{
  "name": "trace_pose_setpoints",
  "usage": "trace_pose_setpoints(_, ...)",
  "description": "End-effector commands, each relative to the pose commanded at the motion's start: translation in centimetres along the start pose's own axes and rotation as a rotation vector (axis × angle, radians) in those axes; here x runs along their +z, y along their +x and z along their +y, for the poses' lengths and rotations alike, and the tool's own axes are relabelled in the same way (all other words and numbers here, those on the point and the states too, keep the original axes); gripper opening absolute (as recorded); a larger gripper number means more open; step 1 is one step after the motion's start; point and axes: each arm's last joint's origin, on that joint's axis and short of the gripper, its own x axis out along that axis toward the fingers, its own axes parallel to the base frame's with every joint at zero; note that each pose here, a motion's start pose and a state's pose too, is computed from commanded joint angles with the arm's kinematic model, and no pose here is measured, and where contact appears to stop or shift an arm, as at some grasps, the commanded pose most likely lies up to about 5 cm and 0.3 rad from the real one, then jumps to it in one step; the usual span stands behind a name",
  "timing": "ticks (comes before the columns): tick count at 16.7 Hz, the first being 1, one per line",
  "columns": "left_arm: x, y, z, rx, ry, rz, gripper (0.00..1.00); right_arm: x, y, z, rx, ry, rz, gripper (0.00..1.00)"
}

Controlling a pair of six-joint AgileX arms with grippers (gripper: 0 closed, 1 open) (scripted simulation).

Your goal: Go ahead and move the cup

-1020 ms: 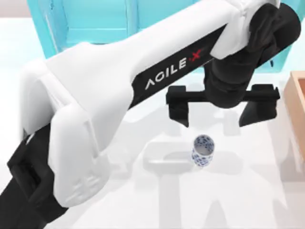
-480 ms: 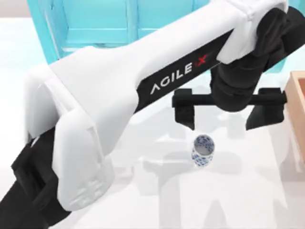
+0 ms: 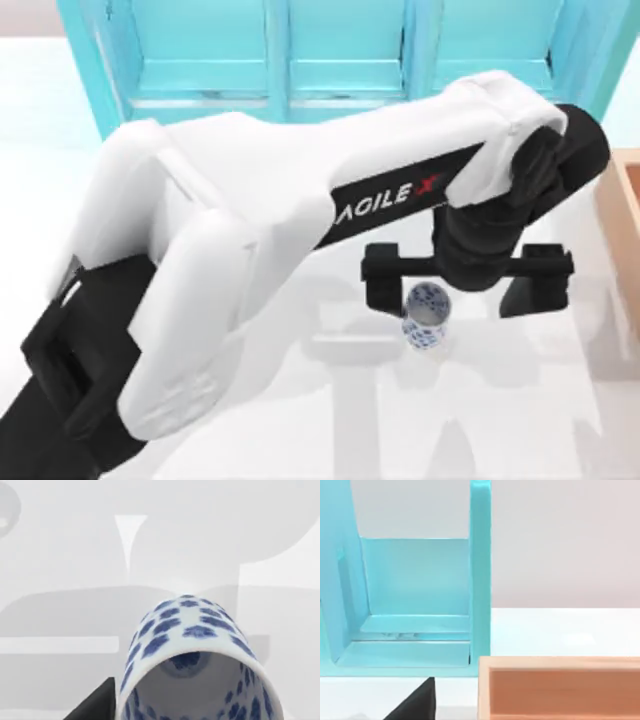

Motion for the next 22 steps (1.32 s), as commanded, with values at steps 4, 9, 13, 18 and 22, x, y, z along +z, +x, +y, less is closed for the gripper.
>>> trace_pose_setpoints(4, -0.15, 1.45, 0.19, 0.000, 0.000, 0.000, 1.00, 0.00, 0.00, 0.00, 0.000, 0.000, 0.000, 1.00)
trace_pose_setpoints(9, -0.15, 1.45, 0.19, 0.000, 0.000, 0.000, 0.77, 0.00, 0.00, 0.00, 0.000, 0.000, 0.000, 1.00)
trace_pose_setpoints(13, -0.15, 1.45, 0.19, 0.000, 0.000, 0.000, 0.47, 0.00, 0.00, 0.00, 0.000, 0.000, 0.000, 1.00)
trace_pose_setpoints(18, -0.15, 1.45, 0.19, 0.000, 0.000, 0.000, 0.10, 0.00, 0.00, 0.00, 0.000, 0.000, 0.000, 1.00)
trace_pose_setpoints(22, -0.15, 1.45, 0.19, 0.000, 0.000, 0.000, 0.00, 0.00, 0.00, 0.00, 0.000, 0.000, 0.000, 1.00)
